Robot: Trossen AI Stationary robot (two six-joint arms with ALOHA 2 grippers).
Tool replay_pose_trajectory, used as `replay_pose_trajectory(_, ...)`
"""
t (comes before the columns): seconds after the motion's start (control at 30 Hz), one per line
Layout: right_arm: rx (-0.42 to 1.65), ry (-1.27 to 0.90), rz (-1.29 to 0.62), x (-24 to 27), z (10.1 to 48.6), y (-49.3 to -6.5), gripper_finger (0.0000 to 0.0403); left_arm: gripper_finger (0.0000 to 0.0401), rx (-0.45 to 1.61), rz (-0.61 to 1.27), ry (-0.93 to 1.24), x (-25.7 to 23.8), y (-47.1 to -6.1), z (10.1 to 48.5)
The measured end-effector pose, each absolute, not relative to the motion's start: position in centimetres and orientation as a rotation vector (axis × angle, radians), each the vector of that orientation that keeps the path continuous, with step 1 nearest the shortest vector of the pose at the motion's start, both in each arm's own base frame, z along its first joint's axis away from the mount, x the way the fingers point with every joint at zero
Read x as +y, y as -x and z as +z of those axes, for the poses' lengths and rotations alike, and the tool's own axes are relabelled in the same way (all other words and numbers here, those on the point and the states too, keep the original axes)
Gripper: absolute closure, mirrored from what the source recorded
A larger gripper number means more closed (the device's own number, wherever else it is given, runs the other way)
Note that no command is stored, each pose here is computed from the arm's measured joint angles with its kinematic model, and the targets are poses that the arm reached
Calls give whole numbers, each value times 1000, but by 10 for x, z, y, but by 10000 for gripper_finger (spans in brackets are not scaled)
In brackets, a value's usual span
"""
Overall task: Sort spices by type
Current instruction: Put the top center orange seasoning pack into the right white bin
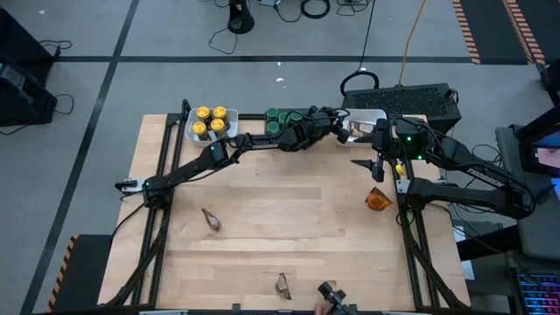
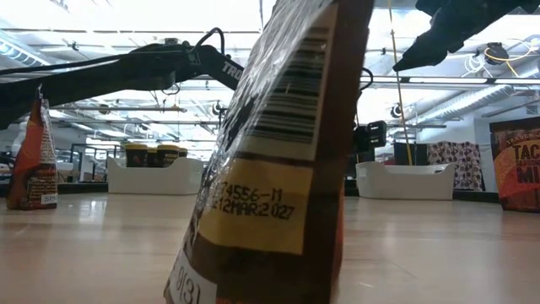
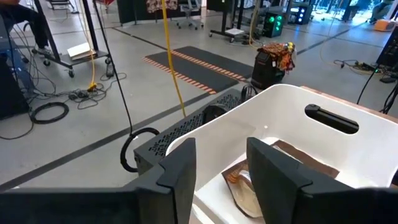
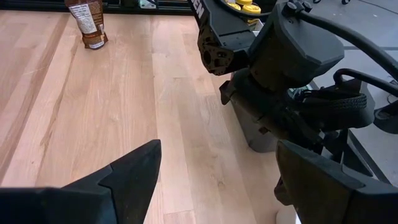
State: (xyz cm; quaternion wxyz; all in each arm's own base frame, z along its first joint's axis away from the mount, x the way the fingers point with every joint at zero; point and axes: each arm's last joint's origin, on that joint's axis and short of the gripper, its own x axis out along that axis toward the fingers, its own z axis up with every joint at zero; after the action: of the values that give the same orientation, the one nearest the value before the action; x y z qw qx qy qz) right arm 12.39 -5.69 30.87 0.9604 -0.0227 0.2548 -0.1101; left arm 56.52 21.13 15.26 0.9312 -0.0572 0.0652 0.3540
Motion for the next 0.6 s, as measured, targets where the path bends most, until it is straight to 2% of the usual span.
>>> replay_pose_trajectory(0.4,518,46,-223,-57,309,-124,101,254,159,615,127,208,-567,153)
replay_pose_trajectory(0.5,527,54,-219,-57,308,-124,101,254,163,548,97,205,-566,169)
replay_pose_trajectory(0.6,520,79,-215,-57,309,-124,101,254,171,501,55,198,-561,204)
